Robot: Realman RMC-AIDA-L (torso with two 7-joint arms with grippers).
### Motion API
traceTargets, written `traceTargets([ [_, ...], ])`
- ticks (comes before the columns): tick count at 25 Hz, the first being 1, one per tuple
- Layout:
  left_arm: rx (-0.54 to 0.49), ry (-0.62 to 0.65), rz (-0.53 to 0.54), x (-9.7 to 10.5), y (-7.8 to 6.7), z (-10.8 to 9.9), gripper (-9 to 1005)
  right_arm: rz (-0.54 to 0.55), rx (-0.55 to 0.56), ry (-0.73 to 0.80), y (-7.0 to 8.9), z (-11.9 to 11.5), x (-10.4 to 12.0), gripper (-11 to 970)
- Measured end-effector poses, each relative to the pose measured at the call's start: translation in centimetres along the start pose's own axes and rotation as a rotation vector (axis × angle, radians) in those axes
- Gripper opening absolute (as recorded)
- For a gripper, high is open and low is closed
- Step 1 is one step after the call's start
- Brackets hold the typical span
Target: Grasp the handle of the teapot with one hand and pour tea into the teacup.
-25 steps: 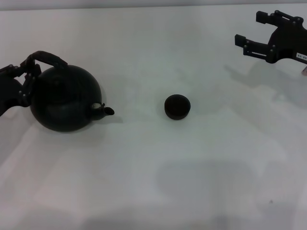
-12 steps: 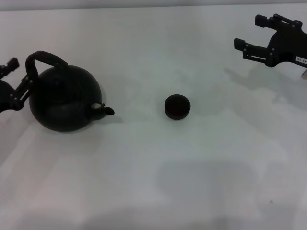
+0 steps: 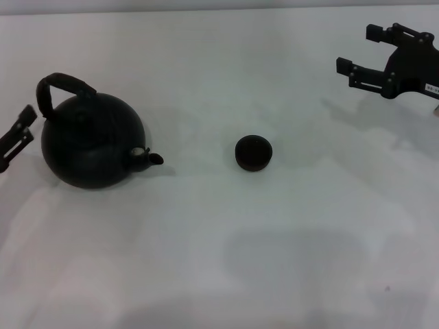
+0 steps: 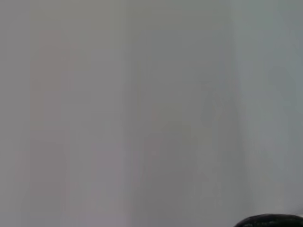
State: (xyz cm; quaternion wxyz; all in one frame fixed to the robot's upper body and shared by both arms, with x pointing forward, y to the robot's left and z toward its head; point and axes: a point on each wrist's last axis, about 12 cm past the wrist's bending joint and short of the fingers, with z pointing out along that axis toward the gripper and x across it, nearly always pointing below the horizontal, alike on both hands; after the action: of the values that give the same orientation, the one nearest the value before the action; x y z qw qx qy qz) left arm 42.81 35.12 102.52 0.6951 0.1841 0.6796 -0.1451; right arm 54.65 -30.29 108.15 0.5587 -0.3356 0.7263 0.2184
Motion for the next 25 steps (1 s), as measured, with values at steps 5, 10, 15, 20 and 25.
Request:
traceTargets([
  [5,-0.089,-0.05,-0.031,0.0,-0.3,-2.5,816,0.001,0.005,-0.014,0.1,-0.8,0.3,841],
  [10,-0.291,-0.113,-0.059,0.2,0.3,-5.0,812,0.021,0.061,-0.056,-0.8,-2.9,0.5,841],
  [15,-0.462,-0.171,-0.088,0.1,1.3,-6.6,808,0.042,0.206,-0.156,-1.9,-5.7,1.6,841],
  [20,-0.542,-0.212,-0.1,-0.1,2.0,-7.0,803,0.014,0.397,-0.326,-1.4,-7.8,3.5,841],
  [25,-0.595,-0.241,-0.126,-0.1,2.4,-7.0,802,0.023,0.5,-0.337,-1.8,-8.2,4.3,841],
])
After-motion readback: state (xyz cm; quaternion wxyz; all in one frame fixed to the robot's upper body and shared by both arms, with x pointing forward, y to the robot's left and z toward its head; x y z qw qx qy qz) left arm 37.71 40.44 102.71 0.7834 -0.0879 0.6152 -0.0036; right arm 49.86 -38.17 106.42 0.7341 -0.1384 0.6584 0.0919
